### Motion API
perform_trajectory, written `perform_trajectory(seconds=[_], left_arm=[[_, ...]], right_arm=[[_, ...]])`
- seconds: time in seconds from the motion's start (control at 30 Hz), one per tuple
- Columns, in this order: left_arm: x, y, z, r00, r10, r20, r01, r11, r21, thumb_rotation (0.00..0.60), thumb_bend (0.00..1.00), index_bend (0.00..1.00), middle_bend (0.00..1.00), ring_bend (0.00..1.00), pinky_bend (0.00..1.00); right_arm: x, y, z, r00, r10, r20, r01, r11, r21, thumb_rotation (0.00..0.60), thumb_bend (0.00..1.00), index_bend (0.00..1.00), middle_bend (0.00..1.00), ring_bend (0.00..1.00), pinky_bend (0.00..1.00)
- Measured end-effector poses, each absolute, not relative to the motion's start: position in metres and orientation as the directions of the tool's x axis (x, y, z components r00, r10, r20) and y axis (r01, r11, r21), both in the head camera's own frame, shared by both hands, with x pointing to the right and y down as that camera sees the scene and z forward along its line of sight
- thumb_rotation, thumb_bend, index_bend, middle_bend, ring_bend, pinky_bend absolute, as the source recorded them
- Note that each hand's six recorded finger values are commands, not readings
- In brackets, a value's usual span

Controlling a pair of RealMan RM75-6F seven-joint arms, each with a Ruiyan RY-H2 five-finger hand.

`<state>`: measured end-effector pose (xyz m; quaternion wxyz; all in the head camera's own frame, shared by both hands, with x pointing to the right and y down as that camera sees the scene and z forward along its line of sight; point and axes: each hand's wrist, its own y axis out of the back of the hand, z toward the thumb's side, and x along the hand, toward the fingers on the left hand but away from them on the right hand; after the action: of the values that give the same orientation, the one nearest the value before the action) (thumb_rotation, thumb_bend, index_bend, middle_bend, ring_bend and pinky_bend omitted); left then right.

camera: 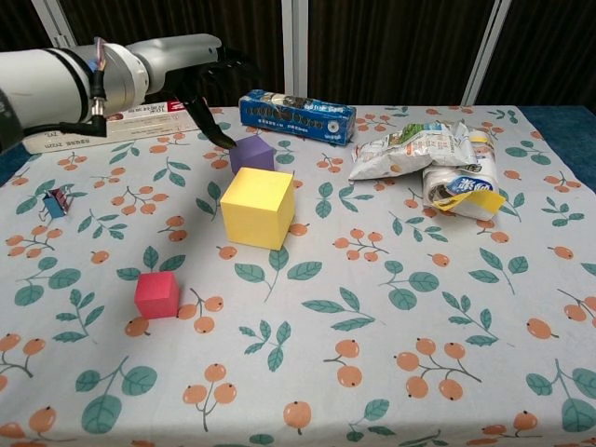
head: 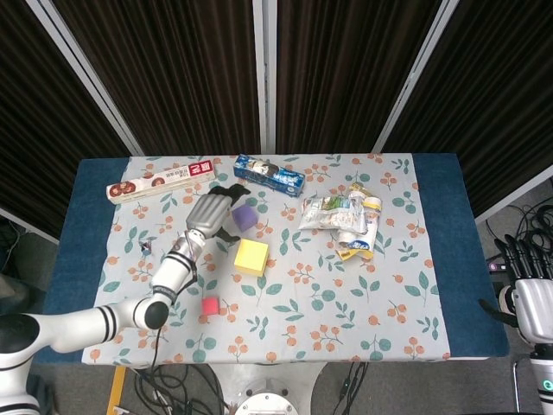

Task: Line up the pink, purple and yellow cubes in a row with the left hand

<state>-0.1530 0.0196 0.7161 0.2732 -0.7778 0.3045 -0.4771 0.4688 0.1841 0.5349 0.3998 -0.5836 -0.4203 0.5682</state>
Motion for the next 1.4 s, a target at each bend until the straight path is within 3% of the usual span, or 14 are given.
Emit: perform_trajectory(seconds=[0.33,0.63,0.97,1.4], left_arm=[[-0.133,-0.001,0.746,0.302,-0.732,0.61,-0.225,-0.677,-0.701,0.6,0.03,0.23,0.25,0.22,0.19],[-0.11,0.007,0.769,0.291,-0.688,0.664,-0.212,-0.724,-0.657,0.6,0.03,0.23,0.25,0.22,0.19],[-0.122,0.012,0.792,0.206,-0.685,0.698,-0.196,-0.728,-0.657,0.6,0.02,0.25,0.26,0.22,0.19],[-0.122,0.005,0.799,0.151,-0.686,0.712,-0.316,-0.716,-0.622,0.6,0.05,0.35,0.39,0.31,0.25]], right_arm=[[0.466,0.181,0.535,0.007,0.944,-0.329,0.031,-0.329,-0.944,0.6,0.03,0.0,0.04,0.0,0.0],[0.469,0.179,0.534,-0.003,0.944,-0.33,0.03,-0.329,-0.944,0.6,0.03,0.0,0.04,0.0,0.0],[0.47,0.179,0.535,-0.005,0.942,-0.335,0.032,-0.334,-0.942,0.6,0.03,0.0,0.04,0.0,0.0],[0.471,0.18,0.534,-0.008,0.943,-0.333,0.035,-0.333,-0.942,0.6,0.03,0.0,0.04,0.0,0.0]])
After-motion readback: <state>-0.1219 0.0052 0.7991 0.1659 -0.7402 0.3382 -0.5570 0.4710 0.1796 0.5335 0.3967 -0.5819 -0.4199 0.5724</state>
